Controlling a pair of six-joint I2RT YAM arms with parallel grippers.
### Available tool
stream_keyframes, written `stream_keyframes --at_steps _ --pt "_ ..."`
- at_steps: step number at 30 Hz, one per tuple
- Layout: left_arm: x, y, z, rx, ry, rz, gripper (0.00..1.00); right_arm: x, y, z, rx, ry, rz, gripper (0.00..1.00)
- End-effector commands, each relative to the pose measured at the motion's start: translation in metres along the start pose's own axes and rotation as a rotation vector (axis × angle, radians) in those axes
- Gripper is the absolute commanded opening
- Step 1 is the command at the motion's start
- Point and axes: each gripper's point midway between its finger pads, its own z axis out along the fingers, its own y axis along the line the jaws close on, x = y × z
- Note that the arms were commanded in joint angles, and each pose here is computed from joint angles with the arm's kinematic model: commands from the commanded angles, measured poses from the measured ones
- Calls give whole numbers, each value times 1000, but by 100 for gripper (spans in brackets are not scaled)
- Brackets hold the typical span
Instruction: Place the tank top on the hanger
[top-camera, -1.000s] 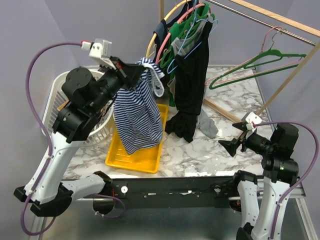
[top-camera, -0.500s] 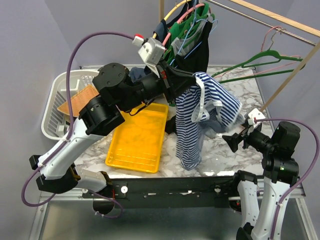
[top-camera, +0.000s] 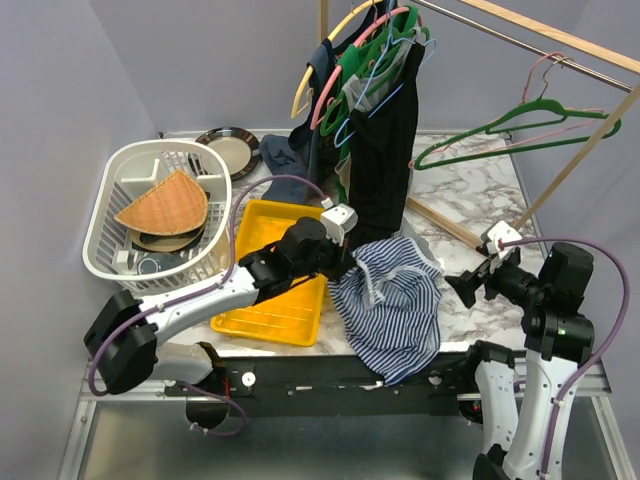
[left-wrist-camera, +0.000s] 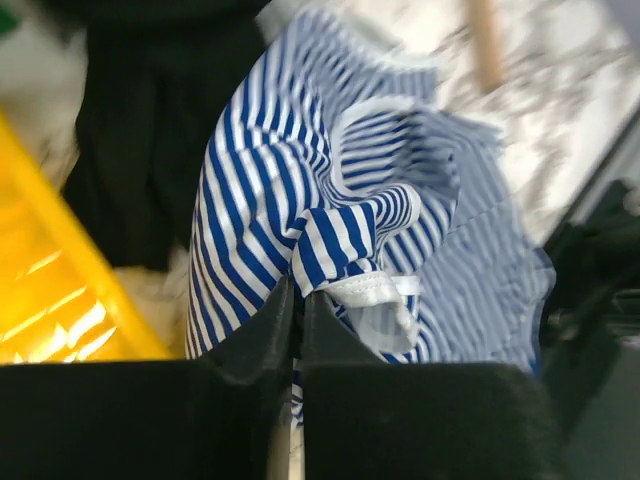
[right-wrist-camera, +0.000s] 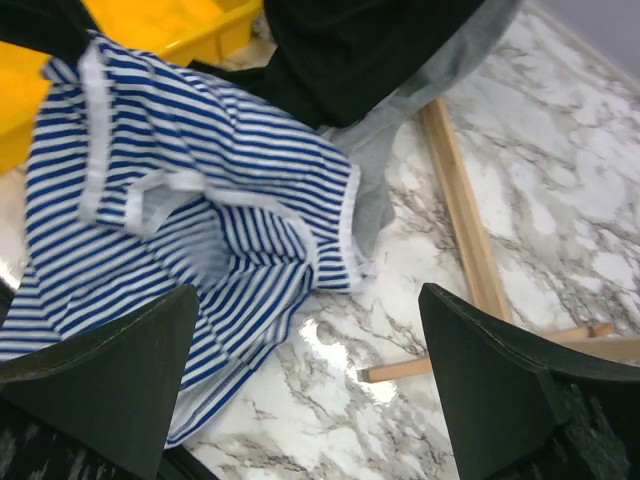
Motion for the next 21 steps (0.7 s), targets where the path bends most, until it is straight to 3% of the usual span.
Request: stream_keyframes --at_steps 1,2,6,9,15,21 --pt "19 35 11 -28 9 -89 17 28 35 7 -232 19 -112 100" --pt "23 35 10 -14 22 -94 19 37 42 7 -264 39 -119 100" --pt "27 38 -3 -34 56 -71 57 62 47 15 -332 42 -245 100" --pt "20 42 -18 -81 55 -46 69 69 51 23 -376 10 -268 100" --pt "-7 32 -46 -82 -13 -45 75 76 33 48 -391 39 -218 98" --pt "17 -15 -33 96 28 -131 75 95 -6 90 -223 206 -219 91"
